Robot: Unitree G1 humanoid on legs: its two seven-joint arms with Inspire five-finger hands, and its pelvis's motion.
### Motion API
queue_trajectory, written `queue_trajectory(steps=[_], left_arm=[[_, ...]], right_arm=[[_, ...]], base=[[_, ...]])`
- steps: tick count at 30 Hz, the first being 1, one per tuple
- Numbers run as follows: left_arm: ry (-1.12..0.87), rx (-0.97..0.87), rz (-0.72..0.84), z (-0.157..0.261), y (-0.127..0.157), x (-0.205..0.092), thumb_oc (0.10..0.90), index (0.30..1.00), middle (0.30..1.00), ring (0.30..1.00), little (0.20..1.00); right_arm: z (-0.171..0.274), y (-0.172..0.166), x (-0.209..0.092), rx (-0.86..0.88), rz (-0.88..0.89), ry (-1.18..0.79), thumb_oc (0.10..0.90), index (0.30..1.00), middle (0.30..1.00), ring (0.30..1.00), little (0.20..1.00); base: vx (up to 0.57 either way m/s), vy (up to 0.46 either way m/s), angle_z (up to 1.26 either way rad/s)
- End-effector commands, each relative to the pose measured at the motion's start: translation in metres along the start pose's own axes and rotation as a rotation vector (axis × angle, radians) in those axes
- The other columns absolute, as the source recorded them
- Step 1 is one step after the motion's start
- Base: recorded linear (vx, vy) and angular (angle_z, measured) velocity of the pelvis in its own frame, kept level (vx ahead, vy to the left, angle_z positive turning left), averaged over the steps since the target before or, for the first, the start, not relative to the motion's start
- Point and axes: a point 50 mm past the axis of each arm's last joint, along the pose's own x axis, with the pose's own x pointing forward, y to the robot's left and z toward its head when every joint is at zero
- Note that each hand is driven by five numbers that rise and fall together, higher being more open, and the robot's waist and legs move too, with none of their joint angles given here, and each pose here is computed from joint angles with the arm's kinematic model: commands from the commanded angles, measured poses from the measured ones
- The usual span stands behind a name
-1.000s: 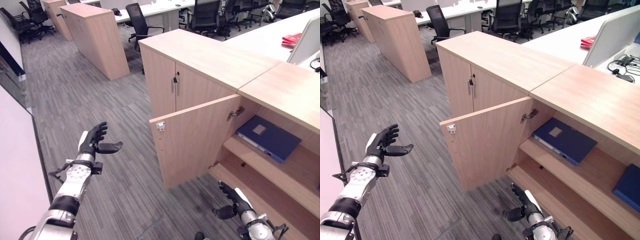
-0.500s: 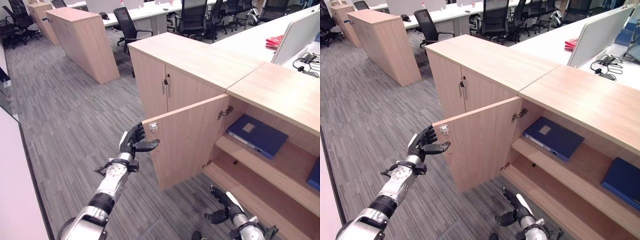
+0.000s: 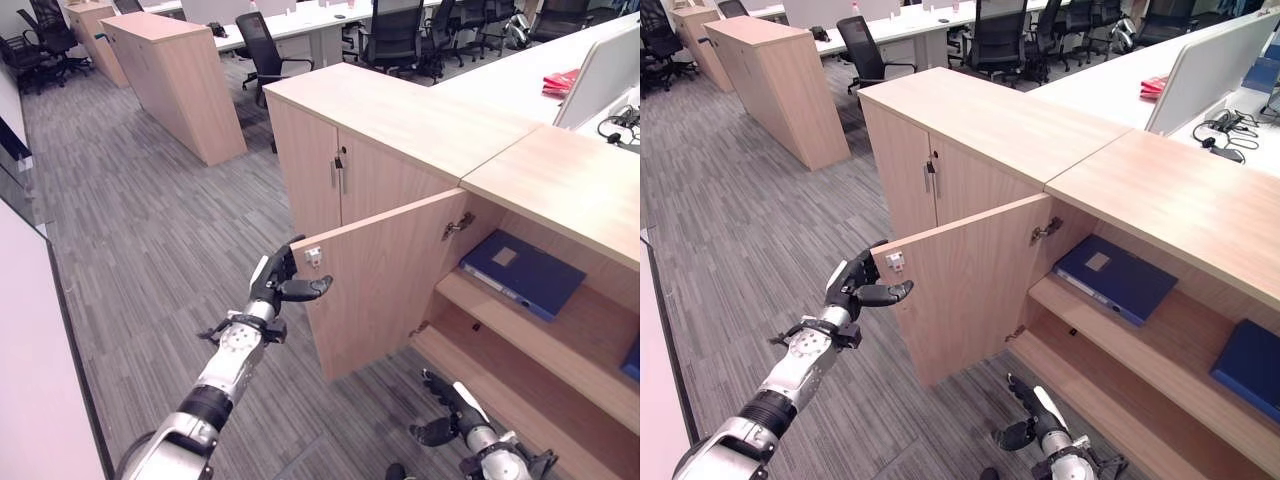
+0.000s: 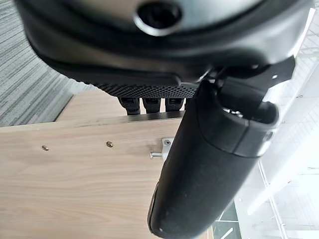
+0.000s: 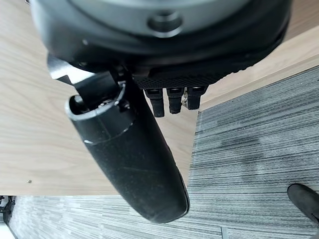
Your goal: Put the empty folder in the office cabinet
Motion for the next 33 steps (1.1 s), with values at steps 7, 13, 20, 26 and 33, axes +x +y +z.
queue_trajectory(steps=[7,13,20,26,33], left_arm=[[-0.151,-0.078,-0.046,0.011,0.013,-0.031,0.800,0.900,0.900,0.900,0.900],[-0.064,-0.131,-0.124,-0.018,-0.009,-0.060,0.800,0.900,0.900,0.900,0.900],[-0.009,-0.136,-0.165,-0.026,-0.007,-0.076,0.800,0.900,0.900,0.900,0.900],[0.030,-0.178,-0.172,-0.035,-0.006,-0.096,0.800,0.900,0.900,0.900,0.900],[-0.006,-0.213,-0.200,-0.028,-0.018,-0.093,0.800,0.900,0.900,0.900,0.900]], right_arm=[[0.052,-0.061,0.035,-0.009,-0.219,-0.156,0.800,0.900,0.900,0.900,0.900],[0.051,-0.079,0.034,0.025,-0.314,-0.138,0.800,0.900,0.900,0.900,0.900],[0.076,-0.087,0.038,0.122,-0.420,-0.225,0.800,0.900,0.900,0.900,0.900],[0.071,-0.078,0.040,0.137,-0.391,-0.204,0.800,0.900,0.900,0.900,0.900],[0.064,-0.054,0.038,0.121,-0.288,-0.186,0.800,0.900,0.900,0.900,0.900]], base=[[-0.07,0.044,-1.13],[-0.12,0.210,-1.01],[-0.23,-0.021,-0.93],[-0.08,-0.133,-0.79],[0.02,-0.295,-0.70]])
